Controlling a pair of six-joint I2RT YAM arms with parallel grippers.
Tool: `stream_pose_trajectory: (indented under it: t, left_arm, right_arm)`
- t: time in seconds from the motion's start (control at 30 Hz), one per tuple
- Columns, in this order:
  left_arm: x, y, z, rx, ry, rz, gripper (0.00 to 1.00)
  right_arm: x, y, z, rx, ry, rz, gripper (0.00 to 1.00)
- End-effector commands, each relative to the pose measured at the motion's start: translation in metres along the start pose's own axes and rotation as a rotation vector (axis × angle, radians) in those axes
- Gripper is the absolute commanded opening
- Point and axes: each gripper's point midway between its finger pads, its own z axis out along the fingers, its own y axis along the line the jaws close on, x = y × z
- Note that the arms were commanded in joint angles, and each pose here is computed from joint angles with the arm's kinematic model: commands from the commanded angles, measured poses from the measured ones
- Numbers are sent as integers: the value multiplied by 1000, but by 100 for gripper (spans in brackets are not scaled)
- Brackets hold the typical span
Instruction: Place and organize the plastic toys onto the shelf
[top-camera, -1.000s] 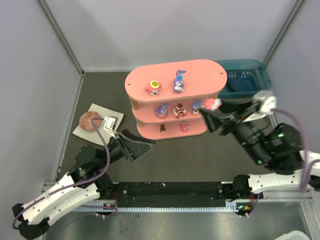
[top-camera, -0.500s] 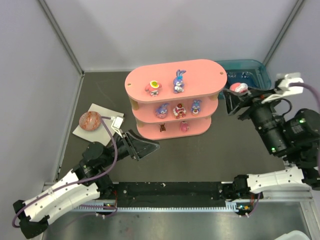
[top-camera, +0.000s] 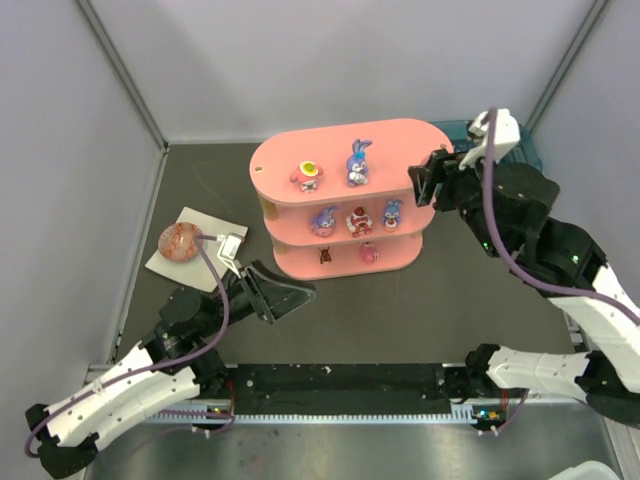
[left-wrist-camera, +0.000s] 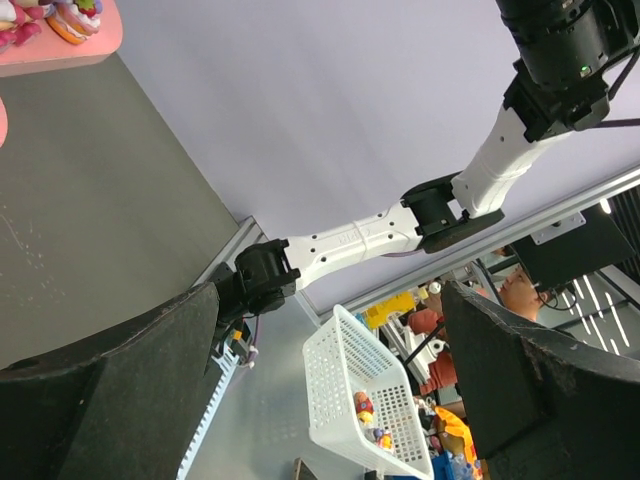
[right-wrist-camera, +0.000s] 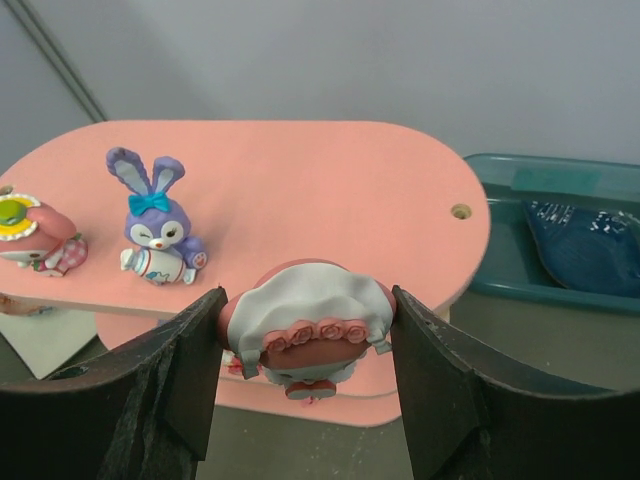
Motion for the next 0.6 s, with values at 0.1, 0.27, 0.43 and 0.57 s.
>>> stream_pose_trajectory:
  t: [0.1,0.27,0.43,0.57]
  left_arm:
    - [-9,-9,-6,21,-42,30,99]
    - [-7,-5,-6,15,-43,20,99]
    - [-8,-6,-5,19,-45,22,99]
    - [-8,-5,-5,19,-46,24,99]
  right_arm:
    - [1,28,21,-111,10,50,0]
    - [3,18,31,-38,-29,44,0]
    - [5,14,37,-10,-53,35,0]
    - [11,15,45,0,-62,16,0]
